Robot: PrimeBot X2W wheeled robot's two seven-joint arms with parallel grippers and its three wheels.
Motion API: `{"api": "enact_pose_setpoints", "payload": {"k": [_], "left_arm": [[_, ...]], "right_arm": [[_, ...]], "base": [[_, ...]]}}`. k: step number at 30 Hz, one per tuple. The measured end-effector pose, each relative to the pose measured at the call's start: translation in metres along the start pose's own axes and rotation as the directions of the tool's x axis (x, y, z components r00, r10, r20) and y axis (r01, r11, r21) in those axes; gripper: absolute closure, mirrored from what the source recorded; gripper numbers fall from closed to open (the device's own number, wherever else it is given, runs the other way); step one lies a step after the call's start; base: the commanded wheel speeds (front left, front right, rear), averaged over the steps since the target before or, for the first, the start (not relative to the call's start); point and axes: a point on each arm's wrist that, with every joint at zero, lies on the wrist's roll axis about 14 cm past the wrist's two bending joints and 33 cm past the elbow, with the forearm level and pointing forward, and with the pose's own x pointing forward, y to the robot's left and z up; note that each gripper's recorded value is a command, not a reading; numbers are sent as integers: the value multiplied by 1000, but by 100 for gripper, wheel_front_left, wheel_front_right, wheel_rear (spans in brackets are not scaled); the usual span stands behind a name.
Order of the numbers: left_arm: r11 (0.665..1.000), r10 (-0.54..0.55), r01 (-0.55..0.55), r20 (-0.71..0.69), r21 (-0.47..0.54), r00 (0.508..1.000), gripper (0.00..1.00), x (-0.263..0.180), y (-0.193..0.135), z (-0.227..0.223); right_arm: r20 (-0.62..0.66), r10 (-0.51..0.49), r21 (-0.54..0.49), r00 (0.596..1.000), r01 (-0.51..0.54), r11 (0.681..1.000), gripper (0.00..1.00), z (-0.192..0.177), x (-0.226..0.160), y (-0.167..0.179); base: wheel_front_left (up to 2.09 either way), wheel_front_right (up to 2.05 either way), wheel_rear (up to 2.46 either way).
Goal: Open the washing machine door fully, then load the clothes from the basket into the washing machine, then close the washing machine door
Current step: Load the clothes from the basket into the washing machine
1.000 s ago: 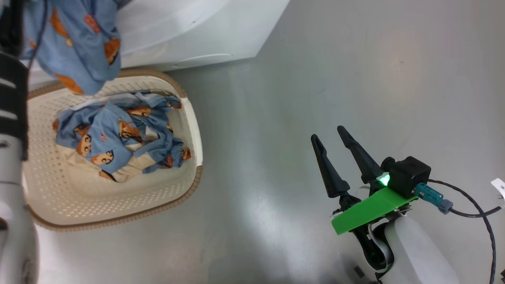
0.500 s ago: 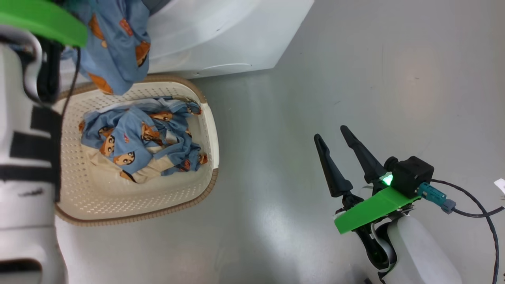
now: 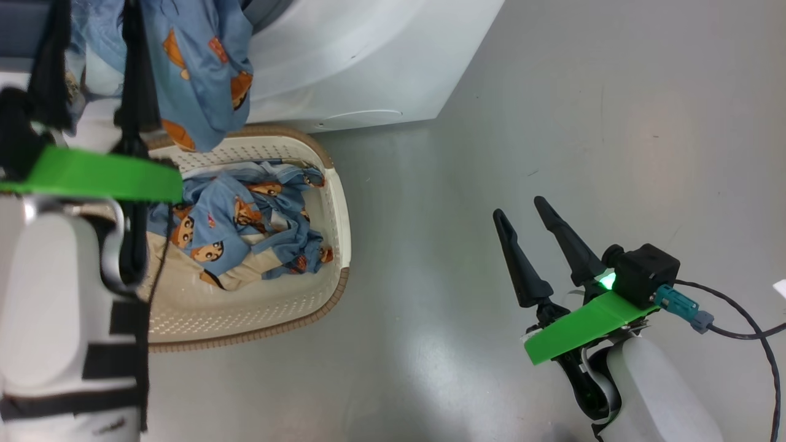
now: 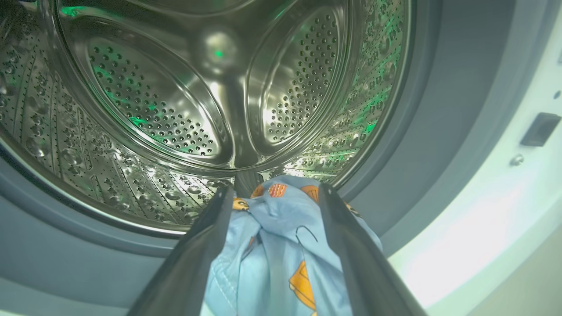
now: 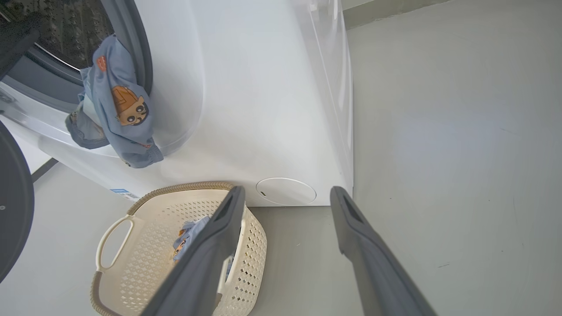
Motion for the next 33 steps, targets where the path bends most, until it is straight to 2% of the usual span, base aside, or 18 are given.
{"api": "enact_pose_setpoints", "payload": {"k": [20,33], "left_arm": [[988,154,-156,-144,-3,978,0,-90,33,-39],[975,218,-223,-287,16,933,0,-143,40,-72]], "right_arm": [[4,14,-9,1000,-14,1000,0,3,1,3],[4,19,-11,1000,-19,1000,0,3,2,3]], "base": [[0,0,0],[0,0,0]]}}
